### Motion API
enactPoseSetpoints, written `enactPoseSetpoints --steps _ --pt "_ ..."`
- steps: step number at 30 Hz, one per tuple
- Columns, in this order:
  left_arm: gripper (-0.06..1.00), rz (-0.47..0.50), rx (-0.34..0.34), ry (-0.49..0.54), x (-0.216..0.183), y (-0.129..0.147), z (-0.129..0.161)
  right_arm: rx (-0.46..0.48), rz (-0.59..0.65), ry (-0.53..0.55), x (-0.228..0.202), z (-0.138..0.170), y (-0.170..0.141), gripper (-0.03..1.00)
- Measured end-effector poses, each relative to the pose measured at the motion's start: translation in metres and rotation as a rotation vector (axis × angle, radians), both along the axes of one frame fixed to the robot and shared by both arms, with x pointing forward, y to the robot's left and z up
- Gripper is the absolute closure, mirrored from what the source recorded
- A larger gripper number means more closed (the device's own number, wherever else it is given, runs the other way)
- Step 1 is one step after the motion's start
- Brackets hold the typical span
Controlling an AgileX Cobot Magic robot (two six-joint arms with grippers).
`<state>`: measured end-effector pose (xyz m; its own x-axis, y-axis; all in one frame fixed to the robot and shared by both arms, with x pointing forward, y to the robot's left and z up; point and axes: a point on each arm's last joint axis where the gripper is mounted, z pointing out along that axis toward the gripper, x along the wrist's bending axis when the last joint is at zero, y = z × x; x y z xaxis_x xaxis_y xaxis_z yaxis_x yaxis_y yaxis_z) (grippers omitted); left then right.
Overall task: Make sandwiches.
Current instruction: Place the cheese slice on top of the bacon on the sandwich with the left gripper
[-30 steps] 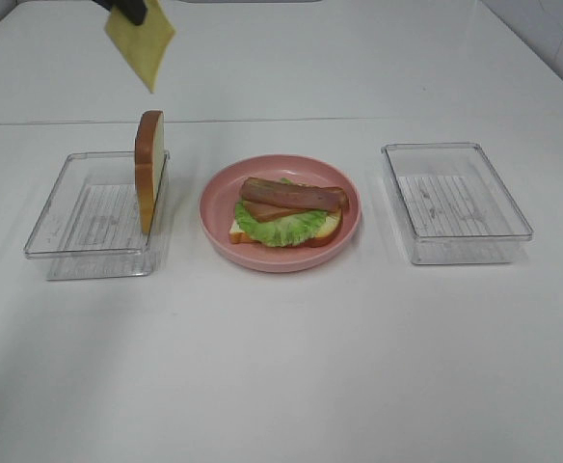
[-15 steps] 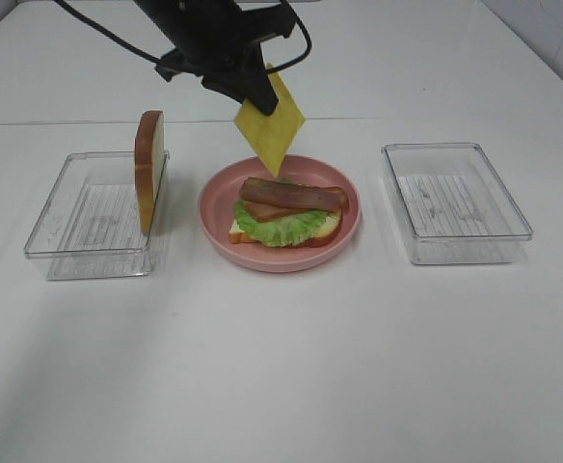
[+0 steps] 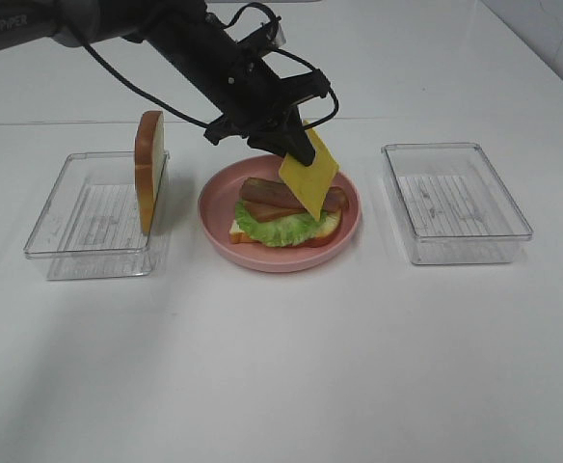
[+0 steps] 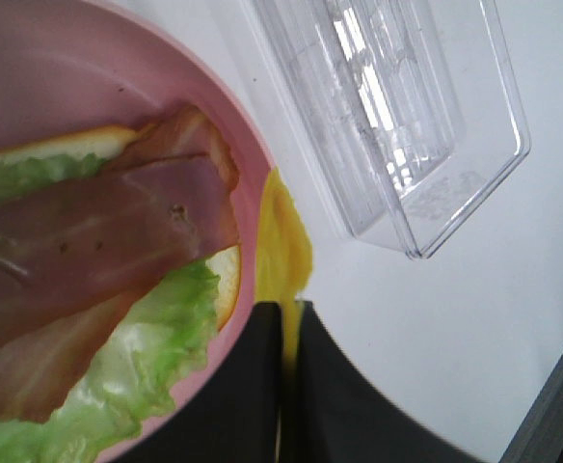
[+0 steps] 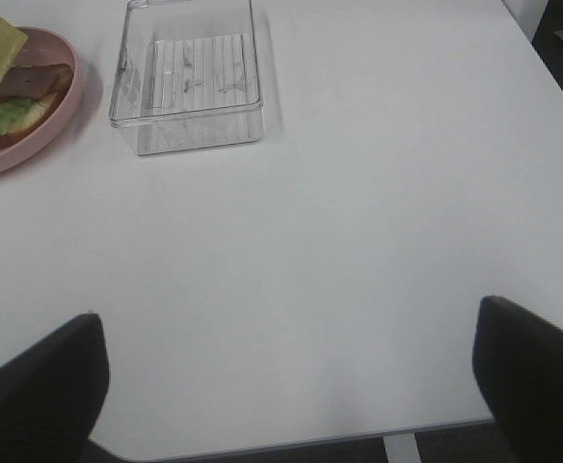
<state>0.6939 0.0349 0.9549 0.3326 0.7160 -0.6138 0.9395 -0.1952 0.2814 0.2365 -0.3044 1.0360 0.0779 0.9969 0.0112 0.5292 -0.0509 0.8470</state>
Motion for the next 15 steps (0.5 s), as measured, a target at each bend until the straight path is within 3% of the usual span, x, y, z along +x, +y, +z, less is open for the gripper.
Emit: enactPoseSetpoints --steps 8,15 --pt "0.94 0.008 -0.017 0.003 0.009 -0.005 -0.020 0.000 0.000 0.000 0.000 0.000 0.000 -0.01" --pt "0.94 0.009 0.052 -0.050 0.013 -0.001 -0.026 0.000 0.000 0.000 0.000 0.000 0.000 -0.01"
